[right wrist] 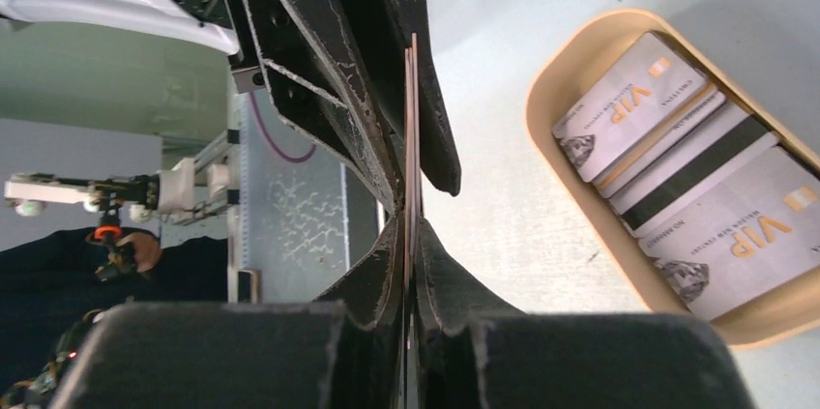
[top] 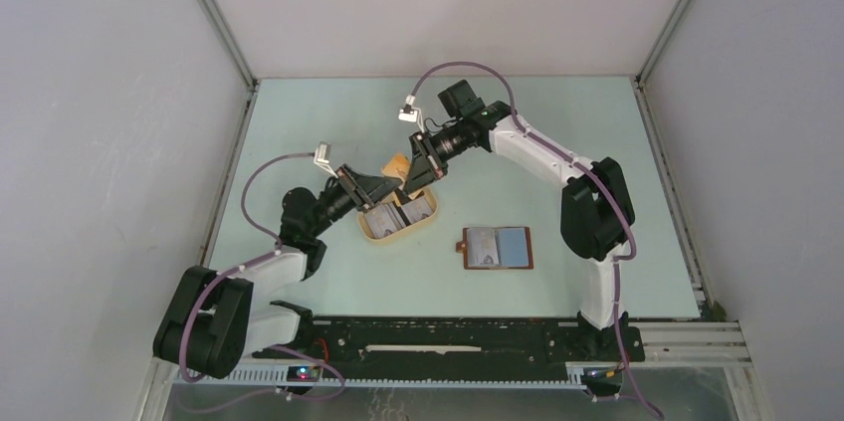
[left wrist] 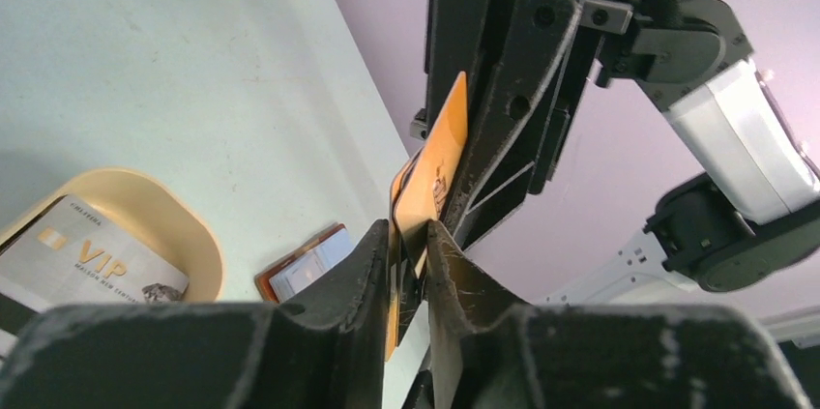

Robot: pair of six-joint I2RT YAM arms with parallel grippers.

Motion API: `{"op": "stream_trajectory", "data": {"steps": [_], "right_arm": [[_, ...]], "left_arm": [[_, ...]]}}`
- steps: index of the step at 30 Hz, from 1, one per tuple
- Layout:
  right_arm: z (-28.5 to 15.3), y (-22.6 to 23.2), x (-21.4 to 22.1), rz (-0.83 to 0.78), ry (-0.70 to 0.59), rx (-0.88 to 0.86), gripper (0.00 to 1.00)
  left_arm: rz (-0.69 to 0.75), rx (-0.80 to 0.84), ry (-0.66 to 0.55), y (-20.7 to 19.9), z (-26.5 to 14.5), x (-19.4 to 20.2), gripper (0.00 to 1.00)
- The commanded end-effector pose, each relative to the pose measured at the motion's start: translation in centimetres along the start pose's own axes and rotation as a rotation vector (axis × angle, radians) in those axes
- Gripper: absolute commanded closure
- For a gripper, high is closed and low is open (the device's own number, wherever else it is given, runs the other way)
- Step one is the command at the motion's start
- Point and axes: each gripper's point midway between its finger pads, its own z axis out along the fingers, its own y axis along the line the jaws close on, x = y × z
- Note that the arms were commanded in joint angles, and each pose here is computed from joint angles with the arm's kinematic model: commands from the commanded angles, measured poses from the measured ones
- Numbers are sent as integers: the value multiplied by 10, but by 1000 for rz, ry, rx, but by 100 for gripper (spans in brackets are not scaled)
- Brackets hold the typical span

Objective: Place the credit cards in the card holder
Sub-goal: Place the credit card in the storage box.

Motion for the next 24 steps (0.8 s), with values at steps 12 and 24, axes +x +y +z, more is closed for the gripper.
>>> {"op": "stream_trajectory", "data": {"steps": [12, 24], "right_arm": [[-46, 14, -26, -28, -112, -80, 39], [-37, -4, -21, 28, -92, -59, 54]], "left_arm": [[-15, 38, 4, 2, -6, 2, 100], [-36, 40, 20, 9, -3, 5, 100]]}}
